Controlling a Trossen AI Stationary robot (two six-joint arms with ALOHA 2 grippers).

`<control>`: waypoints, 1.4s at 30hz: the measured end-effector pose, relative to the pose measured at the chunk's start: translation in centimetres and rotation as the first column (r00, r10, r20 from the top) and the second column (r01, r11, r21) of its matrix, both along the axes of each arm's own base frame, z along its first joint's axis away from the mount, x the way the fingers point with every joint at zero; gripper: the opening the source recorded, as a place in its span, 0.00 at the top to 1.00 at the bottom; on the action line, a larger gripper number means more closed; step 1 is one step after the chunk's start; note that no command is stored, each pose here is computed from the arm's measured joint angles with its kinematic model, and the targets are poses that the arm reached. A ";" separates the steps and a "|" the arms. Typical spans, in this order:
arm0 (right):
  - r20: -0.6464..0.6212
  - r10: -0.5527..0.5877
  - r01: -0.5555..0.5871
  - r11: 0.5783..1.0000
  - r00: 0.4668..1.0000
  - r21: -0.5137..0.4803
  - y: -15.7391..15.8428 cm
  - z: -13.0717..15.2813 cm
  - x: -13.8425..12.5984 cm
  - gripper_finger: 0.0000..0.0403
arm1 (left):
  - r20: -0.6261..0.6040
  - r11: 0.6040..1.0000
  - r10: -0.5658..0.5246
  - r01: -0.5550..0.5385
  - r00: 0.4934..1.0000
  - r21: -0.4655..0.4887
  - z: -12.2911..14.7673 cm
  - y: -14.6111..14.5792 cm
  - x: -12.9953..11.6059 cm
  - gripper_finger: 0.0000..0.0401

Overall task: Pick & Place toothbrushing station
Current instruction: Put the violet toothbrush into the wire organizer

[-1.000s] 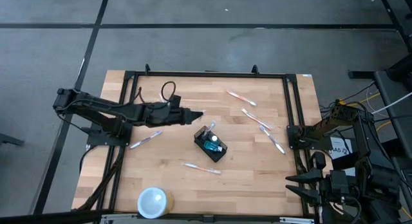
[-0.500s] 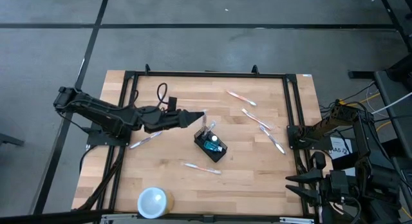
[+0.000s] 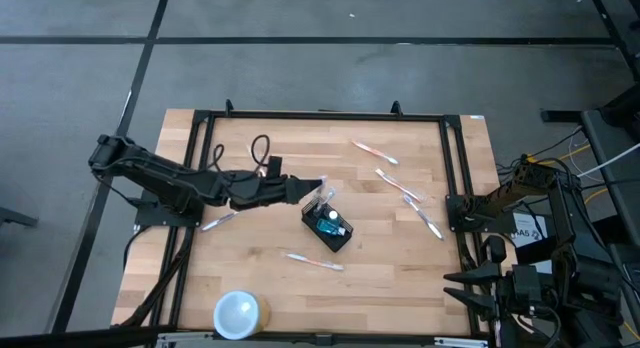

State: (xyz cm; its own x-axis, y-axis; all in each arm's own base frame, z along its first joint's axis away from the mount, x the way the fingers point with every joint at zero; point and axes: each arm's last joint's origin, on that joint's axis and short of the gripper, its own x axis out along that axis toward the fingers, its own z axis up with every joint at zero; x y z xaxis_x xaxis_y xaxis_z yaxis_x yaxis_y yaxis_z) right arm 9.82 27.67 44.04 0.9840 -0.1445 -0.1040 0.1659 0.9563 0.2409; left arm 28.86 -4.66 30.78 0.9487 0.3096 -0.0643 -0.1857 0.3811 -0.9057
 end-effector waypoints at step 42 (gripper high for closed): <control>0.002 -0.001 0.001 1.000 1.000 0.013 0.0 0.0 0.0 0.75 | -0.193 0.999 0.028 -0.035 0.981 -0.034 -2.8 1.1 0.6 1.00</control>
